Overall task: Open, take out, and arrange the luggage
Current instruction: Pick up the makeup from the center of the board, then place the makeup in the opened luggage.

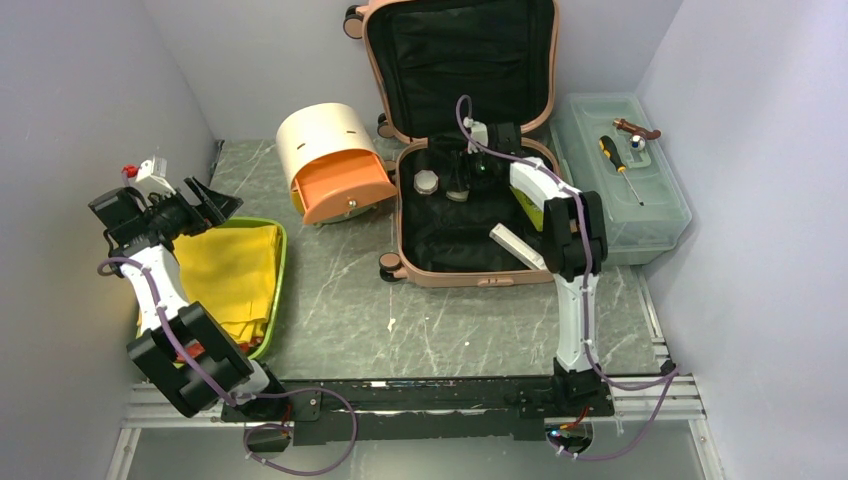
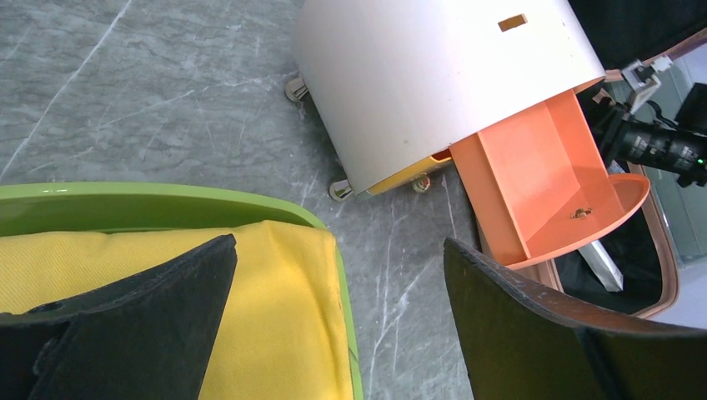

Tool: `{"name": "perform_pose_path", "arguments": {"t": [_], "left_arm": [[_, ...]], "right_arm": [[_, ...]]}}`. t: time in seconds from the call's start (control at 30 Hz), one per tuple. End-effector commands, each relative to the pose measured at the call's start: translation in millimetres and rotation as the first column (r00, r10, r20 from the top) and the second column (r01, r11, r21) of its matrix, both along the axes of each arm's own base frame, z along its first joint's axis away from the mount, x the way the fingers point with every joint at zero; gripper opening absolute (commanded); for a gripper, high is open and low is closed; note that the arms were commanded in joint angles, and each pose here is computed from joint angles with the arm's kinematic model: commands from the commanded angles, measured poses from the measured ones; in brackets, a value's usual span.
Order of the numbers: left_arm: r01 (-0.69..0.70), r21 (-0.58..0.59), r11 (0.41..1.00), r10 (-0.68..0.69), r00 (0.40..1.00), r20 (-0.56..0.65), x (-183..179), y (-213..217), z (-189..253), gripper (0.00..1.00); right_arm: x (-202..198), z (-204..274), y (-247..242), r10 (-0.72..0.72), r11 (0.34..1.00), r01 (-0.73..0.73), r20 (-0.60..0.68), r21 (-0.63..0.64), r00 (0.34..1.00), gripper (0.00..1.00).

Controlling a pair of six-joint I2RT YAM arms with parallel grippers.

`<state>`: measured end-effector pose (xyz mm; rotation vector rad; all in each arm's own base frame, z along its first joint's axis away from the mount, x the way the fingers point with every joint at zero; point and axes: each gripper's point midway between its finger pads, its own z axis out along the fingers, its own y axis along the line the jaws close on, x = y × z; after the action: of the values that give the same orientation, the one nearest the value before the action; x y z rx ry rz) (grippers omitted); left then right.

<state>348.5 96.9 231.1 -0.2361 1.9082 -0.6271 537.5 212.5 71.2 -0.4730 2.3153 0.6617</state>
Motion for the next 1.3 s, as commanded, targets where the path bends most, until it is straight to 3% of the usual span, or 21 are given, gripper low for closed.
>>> {"name": "perform_pose_path", "arguments": {"t": [0.0,0.27,0.5,0.77,1.0,1.27], "left_arm": [[0.022,0.013,1.0,-0.022,0.999,0.05,2,0,13,0.99],[0.022,0.009,1.0,-0.023,0.998,0.053,2,-1,13,0.99],[0.021,0.015,1.0,-0.021,0.998,0.054,1,-1,15,0.99],[0.02,0.018,1.0,-0.021,0.998,0.055,0,-1,15,0.99],[0.021,0.019,1.0,-0.022,0.999,0.048,0,0,13,1.0],[0.028,0.015,1.0,-0.028,0.998,0.048,1,0,13,1.0]], "right_arm": [[-26,48,2,0.141,0.99,-0.14,0.158,-0.015,0.977,0.6],[-64,16,-10,0.217,0.968,-0.192,0.154,-0.159,0.964,0.66],[-66,2,-11,0.242,0.946,-0.198,0.153,-0.257,0.958,0.72],[-68,33,-7,0.283,0.936,-0.241,0.141,-0.256,0.949,0.99],[-70,80,-19,0.333,0.907,-0.274,0.15,-0.32,0.931,1.0],[-114,71,-79,0.379,0.808,-0.341,-0.018,-0.48,0.925,1.0]]}}
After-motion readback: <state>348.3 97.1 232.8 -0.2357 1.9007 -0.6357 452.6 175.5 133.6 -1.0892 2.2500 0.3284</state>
